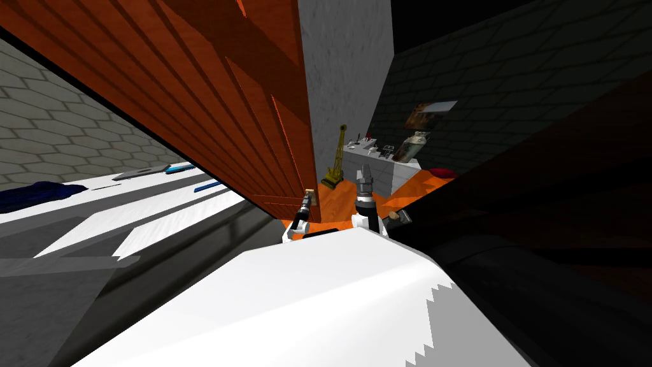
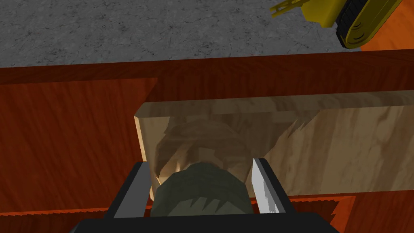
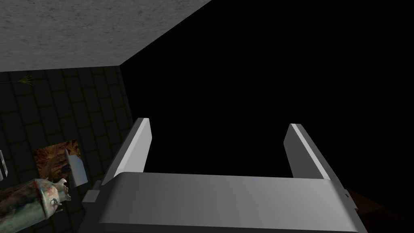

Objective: Push the door open

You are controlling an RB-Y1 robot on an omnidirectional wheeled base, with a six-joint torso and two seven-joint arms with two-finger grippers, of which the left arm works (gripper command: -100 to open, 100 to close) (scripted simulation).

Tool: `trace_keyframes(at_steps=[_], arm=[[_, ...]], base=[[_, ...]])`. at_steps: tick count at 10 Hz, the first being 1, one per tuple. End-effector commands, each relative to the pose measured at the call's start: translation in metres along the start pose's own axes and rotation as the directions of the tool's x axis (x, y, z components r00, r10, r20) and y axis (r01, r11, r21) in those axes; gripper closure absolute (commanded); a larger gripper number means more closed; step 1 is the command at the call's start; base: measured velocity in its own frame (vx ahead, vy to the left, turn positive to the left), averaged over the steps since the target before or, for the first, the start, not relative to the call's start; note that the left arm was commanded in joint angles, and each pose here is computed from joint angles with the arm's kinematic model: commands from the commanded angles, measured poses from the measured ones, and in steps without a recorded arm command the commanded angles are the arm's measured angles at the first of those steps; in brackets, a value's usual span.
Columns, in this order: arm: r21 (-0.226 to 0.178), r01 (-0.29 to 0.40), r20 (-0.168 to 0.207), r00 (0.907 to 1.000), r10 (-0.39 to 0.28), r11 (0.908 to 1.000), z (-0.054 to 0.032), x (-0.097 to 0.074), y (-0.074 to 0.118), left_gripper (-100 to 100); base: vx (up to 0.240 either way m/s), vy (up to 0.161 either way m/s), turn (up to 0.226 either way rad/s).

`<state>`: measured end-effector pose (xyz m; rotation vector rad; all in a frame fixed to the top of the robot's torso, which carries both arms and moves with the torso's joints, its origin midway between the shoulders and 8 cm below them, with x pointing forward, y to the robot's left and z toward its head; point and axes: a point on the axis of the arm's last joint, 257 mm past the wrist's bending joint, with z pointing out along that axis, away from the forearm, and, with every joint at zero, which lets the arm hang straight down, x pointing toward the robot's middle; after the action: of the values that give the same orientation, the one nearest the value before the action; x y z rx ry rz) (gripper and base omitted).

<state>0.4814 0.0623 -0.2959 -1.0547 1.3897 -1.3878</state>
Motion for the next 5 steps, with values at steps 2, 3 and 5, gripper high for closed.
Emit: trace_keyframes(at_steps=[2, 3, 5], arm=[[-0.006, -0.001, 0.000, 1.0000, 0.001, 1.0000, -0.0011, -0.0006, 0.0027, 100], [-0.006, -0.001, 0.000, 1.0000, 0.001, 1.0000, -0.0011, -0.0006, 0.0027, 100], [-0.006, -0.001, 0.000, 1.0000, 0.001, 1.0000, -0.0011, -0.0006, 0.0027, 100]], base=[[-0.018, 0.015, -0.011], [-0.009, 0.007, -0.003], [0.000, 0.000, 0.000]])
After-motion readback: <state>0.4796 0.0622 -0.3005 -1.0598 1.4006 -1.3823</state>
